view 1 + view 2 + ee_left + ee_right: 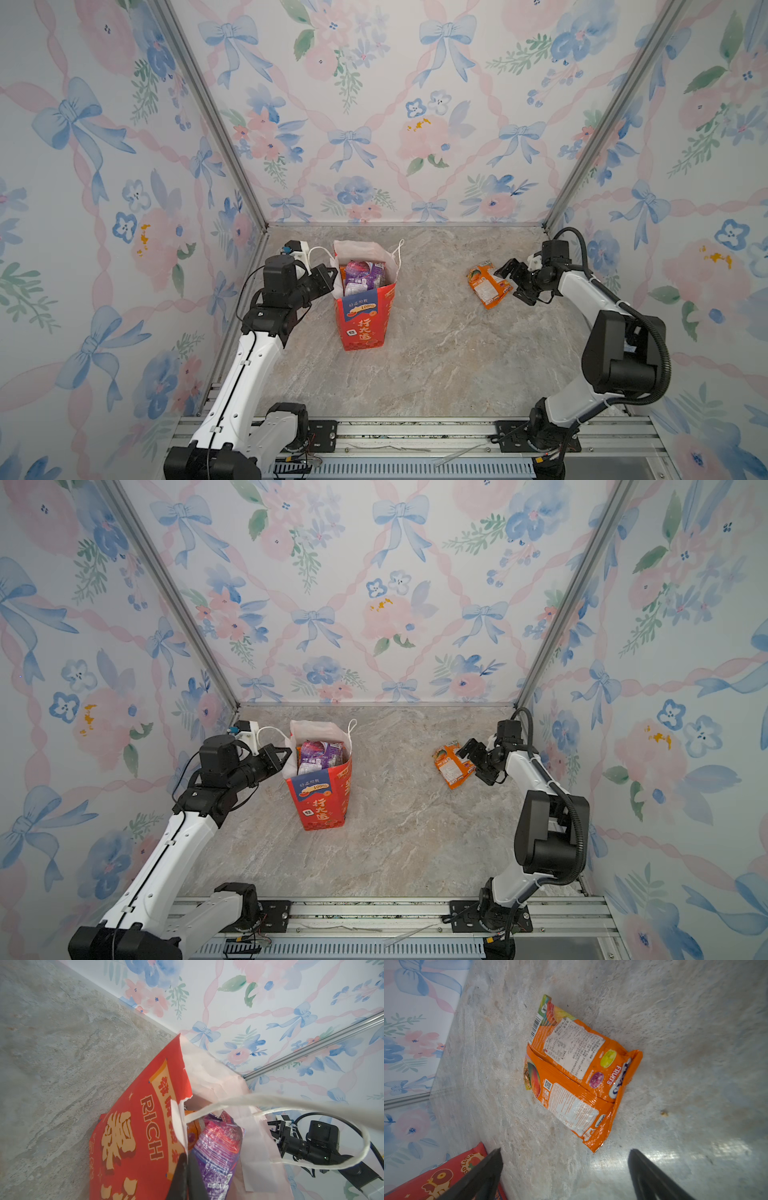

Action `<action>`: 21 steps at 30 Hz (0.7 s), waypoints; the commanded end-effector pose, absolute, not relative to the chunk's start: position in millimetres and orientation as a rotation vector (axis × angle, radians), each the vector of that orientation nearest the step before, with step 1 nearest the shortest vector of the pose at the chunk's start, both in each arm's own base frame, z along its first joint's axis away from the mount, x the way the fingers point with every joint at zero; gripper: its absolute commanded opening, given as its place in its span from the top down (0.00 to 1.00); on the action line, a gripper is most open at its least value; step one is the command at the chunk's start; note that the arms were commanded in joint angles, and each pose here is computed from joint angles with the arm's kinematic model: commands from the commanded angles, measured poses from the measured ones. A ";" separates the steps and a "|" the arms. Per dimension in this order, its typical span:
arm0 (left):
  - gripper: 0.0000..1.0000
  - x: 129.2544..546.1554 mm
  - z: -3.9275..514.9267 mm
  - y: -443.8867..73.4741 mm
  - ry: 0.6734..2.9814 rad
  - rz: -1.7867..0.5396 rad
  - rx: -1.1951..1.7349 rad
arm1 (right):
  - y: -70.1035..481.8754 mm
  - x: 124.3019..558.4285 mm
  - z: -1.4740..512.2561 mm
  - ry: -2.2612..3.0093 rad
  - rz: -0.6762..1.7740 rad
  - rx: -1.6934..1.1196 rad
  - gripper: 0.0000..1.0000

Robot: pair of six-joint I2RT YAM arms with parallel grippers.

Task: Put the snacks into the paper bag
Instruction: 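Lower the right gripper onto the small orange fruit candy packet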

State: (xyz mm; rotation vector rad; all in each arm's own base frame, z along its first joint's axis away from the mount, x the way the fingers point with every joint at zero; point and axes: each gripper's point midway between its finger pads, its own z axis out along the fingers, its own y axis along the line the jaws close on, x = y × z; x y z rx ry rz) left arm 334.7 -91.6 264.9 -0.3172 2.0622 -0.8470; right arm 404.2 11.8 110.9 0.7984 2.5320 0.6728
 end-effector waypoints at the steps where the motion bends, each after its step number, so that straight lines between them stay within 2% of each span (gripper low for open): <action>1: 1.00 334.5 272.3 -100.7 2.040 -0.925 -0.280 | 12.2 399.3 106.0 2.544 0.681 0.800 0.04; 10: 1.00 337.8 272.7 -113.6 2.012 -1.072 -0.256 | 10.5 397.2 104.5 2.550 0.669 0.802 0.03; 21: 1.00 343.8 269.0 -116.5 2.010 -1.101 -0.253 | 3.8 388.6 95.1 2.581 0.638 0.826 0.03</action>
